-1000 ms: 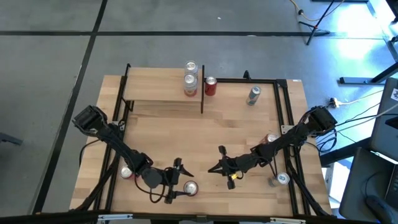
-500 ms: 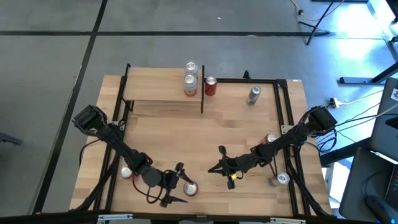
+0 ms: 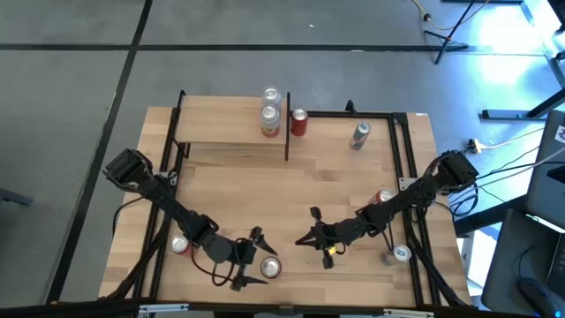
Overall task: Place canned beverage on shelf
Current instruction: Put the bottom red black soda can on the shelf
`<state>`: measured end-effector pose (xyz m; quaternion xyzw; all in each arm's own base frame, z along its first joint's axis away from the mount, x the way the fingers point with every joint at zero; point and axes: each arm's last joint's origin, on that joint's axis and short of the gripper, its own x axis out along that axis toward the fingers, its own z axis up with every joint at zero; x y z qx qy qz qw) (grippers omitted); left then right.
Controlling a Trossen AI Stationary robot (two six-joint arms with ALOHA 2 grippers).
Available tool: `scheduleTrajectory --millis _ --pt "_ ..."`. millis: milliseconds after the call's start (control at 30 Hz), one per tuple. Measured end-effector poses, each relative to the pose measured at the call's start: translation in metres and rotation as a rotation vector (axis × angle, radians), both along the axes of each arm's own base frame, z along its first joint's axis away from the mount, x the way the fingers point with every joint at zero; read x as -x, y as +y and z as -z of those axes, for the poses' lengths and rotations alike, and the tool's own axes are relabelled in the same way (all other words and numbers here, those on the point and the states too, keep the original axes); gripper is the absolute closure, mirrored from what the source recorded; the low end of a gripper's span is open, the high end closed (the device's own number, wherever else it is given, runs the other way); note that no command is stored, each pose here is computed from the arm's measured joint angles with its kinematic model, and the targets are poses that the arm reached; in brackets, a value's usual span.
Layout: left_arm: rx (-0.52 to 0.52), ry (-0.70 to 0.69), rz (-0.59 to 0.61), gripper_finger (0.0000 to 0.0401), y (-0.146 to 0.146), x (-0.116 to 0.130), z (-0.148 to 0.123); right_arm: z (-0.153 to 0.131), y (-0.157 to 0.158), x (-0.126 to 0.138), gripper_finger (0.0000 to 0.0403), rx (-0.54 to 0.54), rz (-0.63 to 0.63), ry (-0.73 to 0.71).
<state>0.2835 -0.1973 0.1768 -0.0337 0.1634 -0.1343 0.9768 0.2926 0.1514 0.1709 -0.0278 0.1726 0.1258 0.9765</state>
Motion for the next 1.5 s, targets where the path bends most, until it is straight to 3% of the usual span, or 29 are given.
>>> scheduleTrajectory --millis 300,633,767,967,1133,1367,1500 --pt "-0.020 0.022 -0.028 0.0003 0.001 0.000 0.003 0.000 0.000 0.000 0.0402 0.000 0.000 0.000" --pt "-0.031 0.063 -0.053 0.0006 0.000 -0.005 0.025 0.000 0.000 0.000 0.0402 0.000 0.000 -0.001" --pt "-0.028 0.060 -0.058 0.0032 0.000 -0.005 0.024 0.000 0.000 0.000 0.0402 0.000 0.000 -0.001" --pt "-0.020 0.084 0.001 0.0113 0.003 -0.004 0.019 0.000 0.000 0.000 0.0402 0.001 0.000 -0.001" --pt "-0.078 0.134 0.070 0.0173 0.020 -0.002 0.003 0.000 -0.002 0.000 0.0402 0.024 0.062 -0.012" --pt "-0.174 0.137 0.129 0.0176 0.062 -0.003 -0.026 0.000 -0.005 -0.001 0.0402 0.057 0.156 -0.023" --pt "-0.172 0.161 0.223 0.0176 0.088 -0.008 -0.029 0.001 -0.008 -0.002 0.0402 0.067 0.177 -0.016"
